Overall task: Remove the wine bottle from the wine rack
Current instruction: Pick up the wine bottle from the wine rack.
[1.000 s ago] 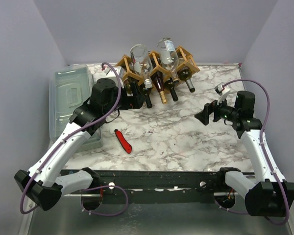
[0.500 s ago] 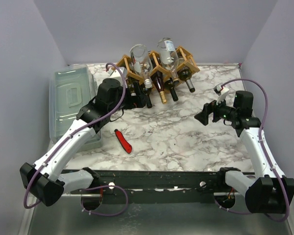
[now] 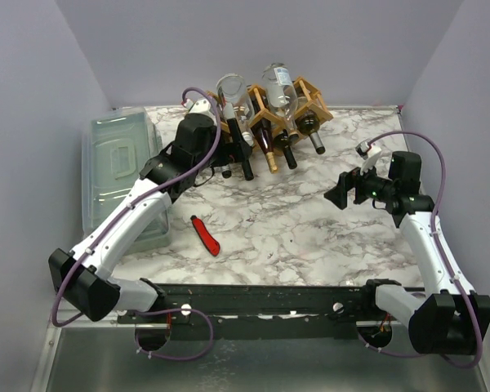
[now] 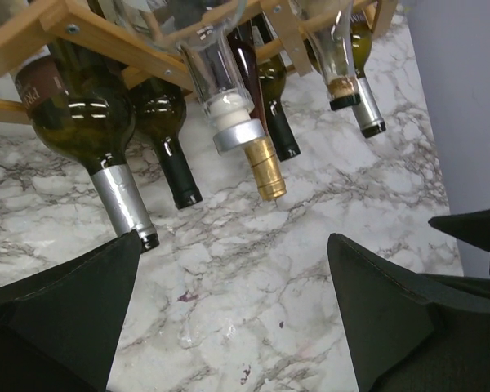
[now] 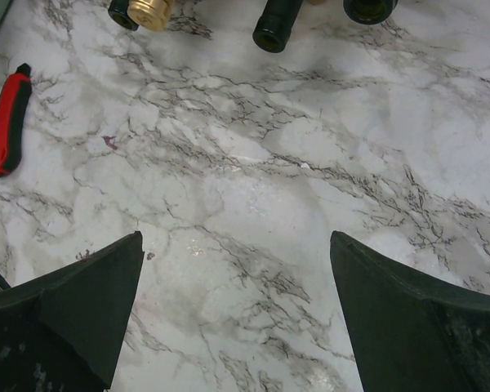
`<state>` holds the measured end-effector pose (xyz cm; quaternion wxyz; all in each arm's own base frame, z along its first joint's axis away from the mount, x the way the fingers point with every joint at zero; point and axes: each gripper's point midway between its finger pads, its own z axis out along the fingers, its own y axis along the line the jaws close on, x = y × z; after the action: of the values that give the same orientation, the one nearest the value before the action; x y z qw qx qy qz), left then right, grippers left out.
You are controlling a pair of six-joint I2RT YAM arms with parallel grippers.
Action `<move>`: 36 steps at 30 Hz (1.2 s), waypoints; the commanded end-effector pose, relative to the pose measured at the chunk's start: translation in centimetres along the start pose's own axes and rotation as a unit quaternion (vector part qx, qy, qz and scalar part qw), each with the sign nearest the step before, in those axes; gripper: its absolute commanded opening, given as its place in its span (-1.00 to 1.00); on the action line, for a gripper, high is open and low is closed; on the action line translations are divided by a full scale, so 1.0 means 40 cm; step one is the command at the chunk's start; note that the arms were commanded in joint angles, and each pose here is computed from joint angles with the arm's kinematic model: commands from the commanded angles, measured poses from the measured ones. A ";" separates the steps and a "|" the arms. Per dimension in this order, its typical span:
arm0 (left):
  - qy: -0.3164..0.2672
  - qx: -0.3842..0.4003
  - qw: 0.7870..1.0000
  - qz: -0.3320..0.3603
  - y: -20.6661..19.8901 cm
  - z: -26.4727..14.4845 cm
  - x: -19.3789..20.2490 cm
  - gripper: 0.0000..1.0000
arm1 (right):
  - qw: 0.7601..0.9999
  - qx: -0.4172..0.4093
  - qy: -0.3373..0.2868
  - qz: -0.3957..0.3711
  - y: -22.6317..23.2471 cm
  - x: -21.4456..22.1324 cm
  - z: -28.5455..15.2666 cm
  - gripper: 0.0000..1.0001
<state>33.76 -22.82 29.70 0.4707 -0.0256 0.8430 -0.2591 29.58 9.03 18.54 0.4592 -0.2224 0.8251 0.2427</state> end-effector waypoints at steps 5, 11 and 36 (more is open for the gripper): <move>-0.044 -0.071 0.996 0.038 0.027 0.031 -0.092 0.92 | 1.000 0.013 0.004 -0.008 -0.011 -0.011 -0.005 1.00; -0.028 -0.073 0.996 0.043 0.070 0.048 -0.075 0.88 | 1.000 0.011 0.005 -0.008 -0.011 -0.010 -0.003 1.00; 0.015 -0.032 0.999 -0.041 0.207 0.196 0.040 0.48 | 1.000 0.017 0.011 -0.010 -0.019 -0.001 0.000 1.00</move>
<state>40.07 -18.25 21.86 0.4479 -0.0791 0.8617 -0.2249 29.80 8.72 17.94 0.4531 -0.2210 0.8312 0.2346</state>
